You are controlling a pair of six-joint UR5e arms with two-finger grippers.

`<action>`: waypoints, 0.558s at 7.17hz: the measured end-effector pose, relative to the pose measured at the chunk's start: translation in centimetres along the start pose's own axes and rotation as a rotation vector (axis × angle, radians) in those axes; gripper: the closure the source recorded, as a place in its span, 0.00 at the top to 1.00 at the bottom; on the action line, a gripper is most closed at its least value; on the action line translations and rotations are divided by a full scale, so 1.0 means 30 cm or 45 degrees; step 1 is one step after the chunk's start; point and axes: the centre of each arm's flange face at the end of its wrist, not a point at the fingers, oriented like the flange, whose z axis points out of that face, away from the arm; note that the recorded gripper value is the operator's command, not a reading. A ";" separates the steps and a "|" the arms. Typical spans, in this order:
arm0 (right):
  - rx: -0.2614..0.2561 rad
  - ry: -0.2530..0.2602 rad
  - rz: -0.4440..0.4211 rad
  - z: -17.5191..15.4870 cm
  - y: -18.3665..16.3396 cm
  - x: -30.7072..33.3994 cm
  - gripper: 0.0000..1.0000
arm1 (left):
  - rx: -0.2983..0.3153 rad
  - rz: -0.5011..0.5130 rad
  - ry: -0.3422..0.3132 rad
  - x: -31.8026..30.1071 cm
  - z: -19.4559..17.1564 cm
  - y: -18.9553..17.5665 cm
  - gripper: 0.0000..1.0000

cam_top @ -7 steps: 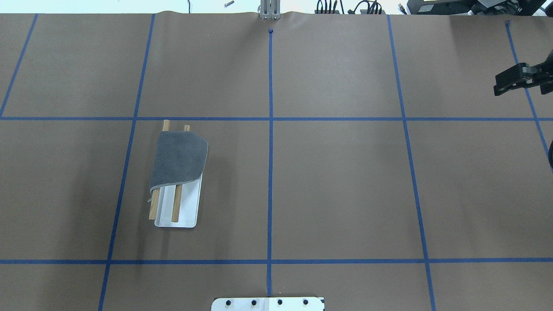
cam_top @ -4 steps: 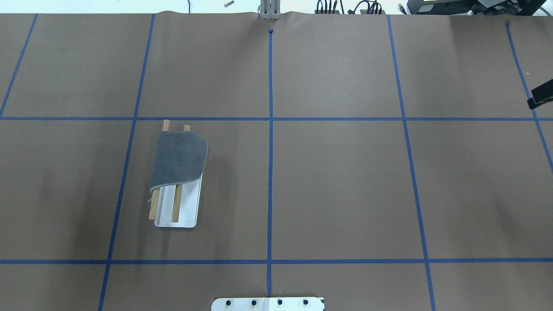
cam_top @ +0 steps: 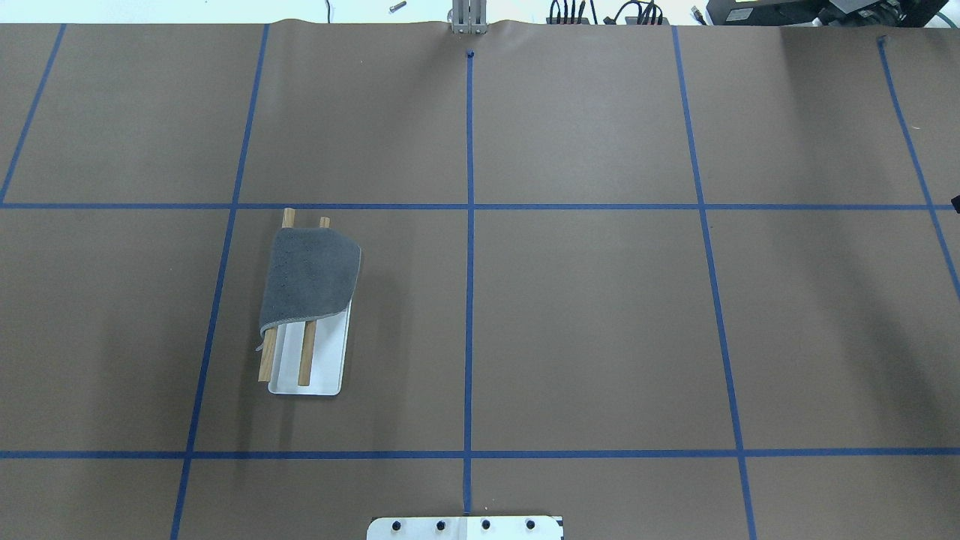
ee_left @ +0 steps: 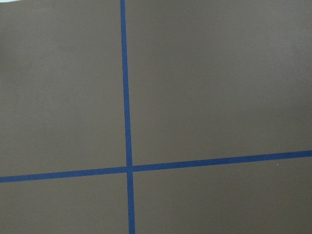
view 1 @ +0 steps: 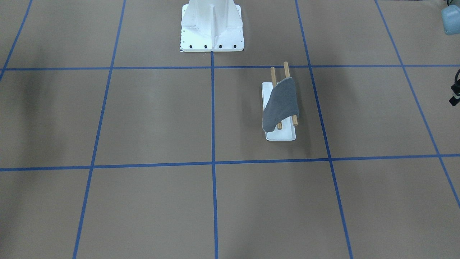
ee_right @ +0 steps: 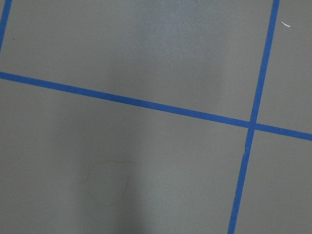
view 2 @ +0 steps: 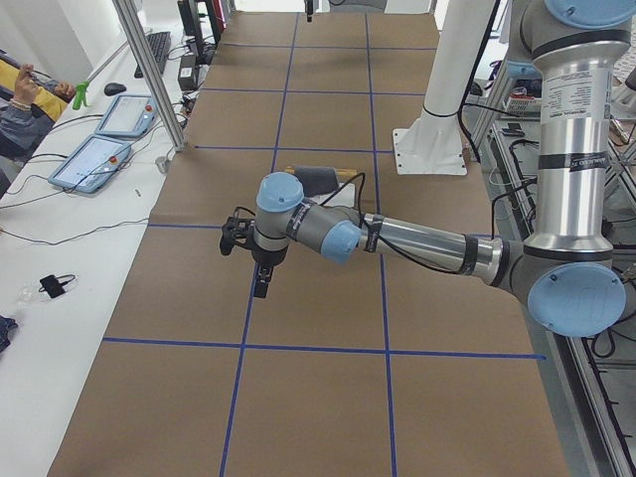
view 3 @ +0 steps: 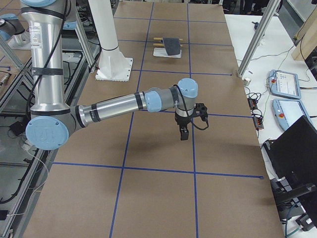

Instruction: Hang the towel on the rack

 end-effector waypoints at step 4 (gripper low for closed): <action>0.023 -0.035 0.002 0.034 0.006 0.060 1.00 | -0.038 0.139 0.083 0.244 -0.059 0.003 0.98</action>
